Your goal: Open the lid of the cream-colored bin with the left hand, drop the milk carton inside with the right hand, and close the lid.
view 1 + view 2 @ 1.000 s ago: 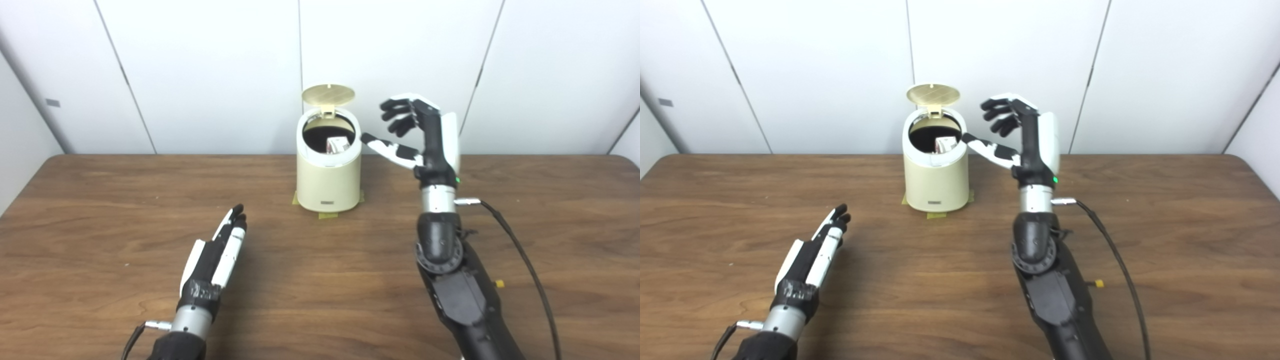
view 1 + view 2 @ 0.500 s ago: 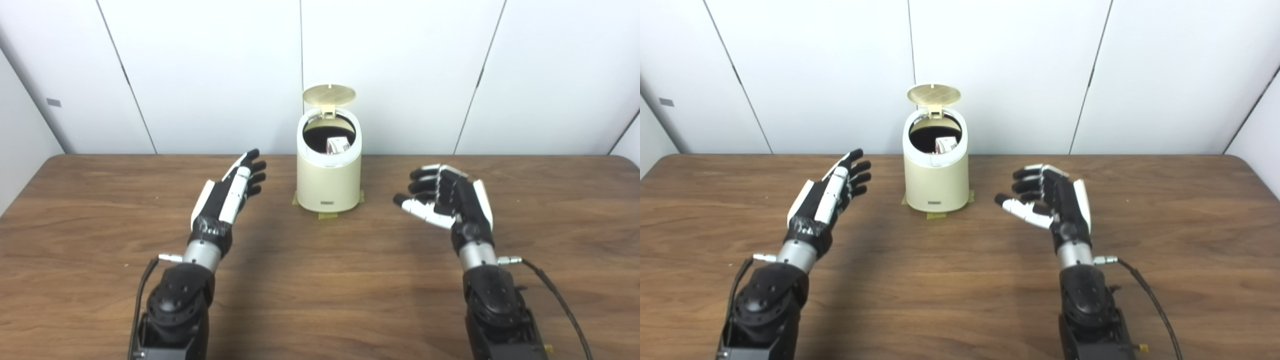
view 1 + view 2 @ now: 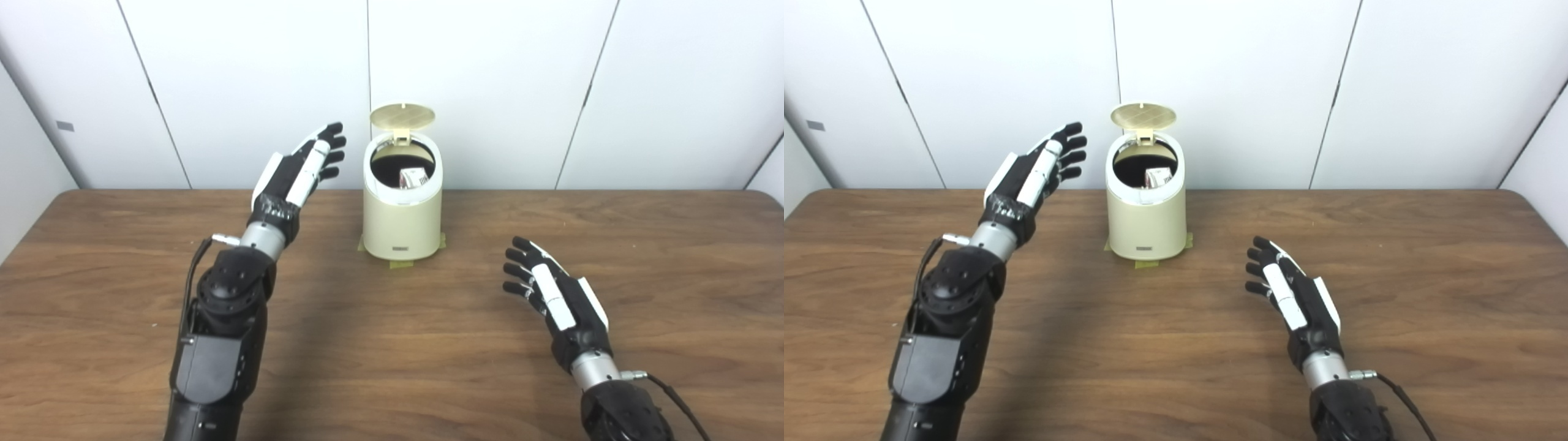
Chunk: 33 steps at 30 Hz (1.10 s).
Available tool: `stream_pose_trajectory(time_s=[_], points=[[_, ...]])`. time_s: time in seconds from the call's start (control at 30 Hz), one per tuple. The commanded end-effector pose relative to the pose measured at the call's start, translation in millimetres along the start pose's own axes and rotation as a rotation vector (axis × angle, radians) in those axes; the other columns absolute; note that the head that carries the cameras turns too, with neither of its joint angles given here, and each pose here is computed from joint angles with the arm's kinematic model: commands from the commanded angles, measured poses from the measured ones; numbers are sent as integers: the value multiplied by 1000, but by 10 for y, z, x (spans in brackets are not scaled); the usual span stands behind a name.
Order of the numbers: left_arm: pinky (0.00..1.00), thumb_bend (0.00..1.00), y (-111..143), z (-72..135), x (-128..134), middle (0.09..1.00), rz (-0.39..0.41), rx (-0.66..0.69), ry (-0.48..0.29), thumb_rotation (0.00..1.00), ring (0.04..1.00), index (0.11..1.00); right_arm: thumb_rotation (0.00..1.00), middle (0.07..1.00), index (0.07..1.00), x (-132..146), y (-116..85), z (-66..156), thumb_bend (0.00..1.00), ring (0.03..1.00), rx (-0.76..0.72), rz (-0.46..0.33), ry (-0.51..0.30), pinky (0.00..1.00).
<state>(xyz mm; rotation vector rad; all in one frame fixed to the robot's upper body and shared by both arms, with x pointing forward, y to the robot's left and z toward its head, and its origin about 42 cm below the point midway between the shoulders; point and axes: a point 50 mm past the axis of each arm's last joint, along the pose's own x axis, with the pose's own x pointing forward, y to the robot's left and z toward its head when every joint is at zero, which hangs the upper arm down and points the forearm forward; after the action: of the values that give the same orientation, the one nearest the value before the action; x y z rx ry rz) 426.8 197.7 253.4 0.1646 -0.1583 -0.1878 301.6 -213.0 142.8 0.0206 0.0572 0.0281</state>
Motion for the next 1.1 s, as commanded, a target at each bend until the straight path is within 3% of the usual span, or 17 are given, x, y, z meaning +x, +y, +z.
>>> stream_pose_trajectory(time_s=[0.0, 0.13, 0.27, 0.43, 0.8, 1.07], points=[[906, 425, 40, 323, 193, 919, 6, 30, -123, 940, 913, 924, 844, 842, 850, 22, 73, 124, 503, 834, 39, 23, -89, 737], [932, 438, 80, 442, 373, 929, 22, 51, -131, 983, 928, 930, 924, 838, 831, -29, 95, 59, 544, 826, 81, 40, -85, 681], [929, 450, 125, 575, 528, 924, 38, 94, -154, 987, 927, 929, 993, 841, 823, -78, 105, 22, 599, 823, 101, 42, -82, 699], [928, 453, 144, 693, 665, 927, 24, 175, -187, 998, 929, 922, 1000, 856, 835, -124, 129, -1, 607, 839, 119, 49, -76, 737], [923, 440, 99, 898, 841, 938, -34, 346, -206, 1000, 946, 912, 1000, 844, 840, -134, 171, -65, 582, 815, 101, 46, -62, 710], [914, 430, 34, 1027, 887, 887, -89, 495, -220, 1000, 924, 887, 1000, 836, 848, -105, 200, -67, 584, 802, 118, 44, -50, 699]])
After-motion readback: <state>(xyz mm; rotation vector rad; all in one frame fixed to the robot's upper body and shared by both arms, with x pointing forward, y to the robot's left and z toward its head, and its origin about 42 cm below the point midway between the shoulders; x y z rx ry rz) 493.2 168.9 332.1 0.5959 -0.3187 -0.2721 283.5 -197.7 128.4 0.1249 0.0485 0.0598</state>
